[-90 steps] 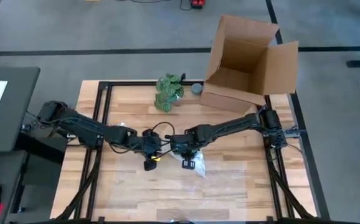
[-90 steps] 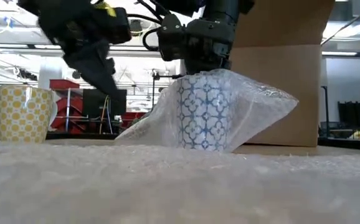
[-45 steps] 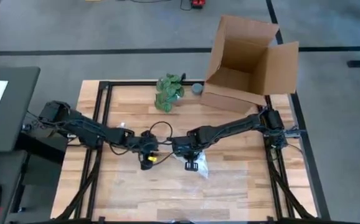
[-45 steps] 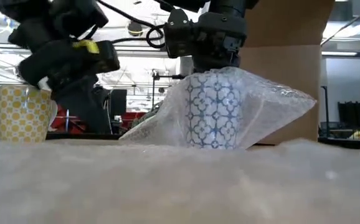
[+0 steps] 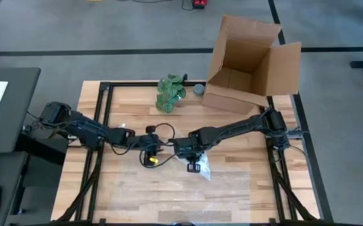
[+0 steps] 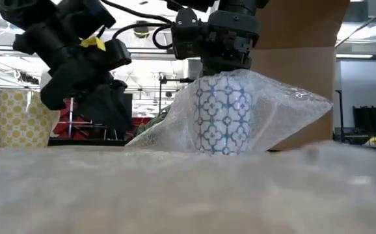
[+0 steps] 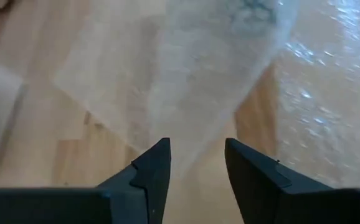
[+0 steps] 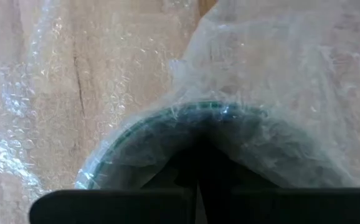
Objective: Wrap mug
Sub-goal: Wrap the blue cup with the bubble wrap
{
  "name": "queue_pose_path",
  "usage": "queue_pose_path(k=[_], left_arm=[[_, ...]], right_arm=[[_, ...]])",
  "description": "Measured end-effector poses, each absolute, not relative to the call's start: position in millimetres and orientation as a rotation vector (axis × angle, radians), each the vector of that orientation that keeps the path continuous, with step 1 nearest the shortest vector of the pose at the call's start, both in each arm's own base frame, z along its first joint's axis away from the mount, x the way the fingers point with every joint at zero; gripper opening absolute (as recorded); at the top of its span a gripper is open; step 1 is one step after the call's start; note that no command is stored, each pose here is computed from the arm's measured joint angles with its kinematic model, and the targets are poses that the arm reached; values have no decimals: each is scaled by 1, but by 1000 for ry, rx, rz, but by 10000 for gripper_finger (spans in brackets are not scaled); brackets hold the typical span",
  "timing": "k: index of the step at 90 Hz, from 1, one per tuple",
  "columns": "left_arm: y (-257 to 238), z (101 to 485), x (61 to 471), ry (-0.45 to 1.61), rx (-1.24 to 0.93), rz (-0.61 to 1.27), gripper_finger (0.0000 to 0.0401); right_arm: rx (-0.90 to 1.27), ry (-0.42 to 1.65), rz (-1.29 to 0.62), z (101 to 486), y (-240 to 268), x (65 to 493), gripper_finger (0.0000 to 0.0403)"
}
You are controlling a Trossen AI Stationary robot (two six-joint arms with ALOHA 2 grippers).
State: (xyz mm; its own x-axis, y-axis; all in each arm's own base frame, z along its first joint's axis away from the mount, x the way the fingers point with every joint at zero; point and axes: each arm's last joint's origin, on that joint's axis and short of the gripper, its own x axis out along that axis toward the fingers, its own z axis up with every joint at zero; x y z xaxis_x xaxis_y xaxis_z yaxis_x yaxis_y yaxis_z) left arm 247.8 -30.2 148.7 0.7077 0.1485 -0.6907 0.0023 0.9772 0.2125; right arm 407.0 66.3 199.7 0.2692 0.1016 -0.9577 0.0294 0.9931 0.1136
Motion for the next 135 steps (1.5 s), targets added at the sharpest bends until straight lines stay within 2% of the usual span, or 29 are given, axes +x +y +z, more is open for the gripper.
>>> queue_pose_path(k=[25,39,48,62,76,103,116,135], left_arm=[[-26,125,260,819,284,7,135],[-26,110,273,813,306,27,131],[-27,107,282,818,333,60,102],[-25,112,292,814,423,132,14],[-24,126,300,777,525,263,2],[-35,133,305,747,593,305,0],[-37,134,304,744,594,322,0],[-37,134,304,742,597,344,0]], right_arm=[[115,1295,51,200,66,407,0],[116,1294,50,200,66,407,0],[112,1293,54,201,68,407,0],[107,1292,60,201,72,406,0],[102,1268,64,201,75,408,0],[98,1248,48,200,72,410,2],[103,1265,39,212,71,411,28],[101,1261,36,245,65,413,102]])
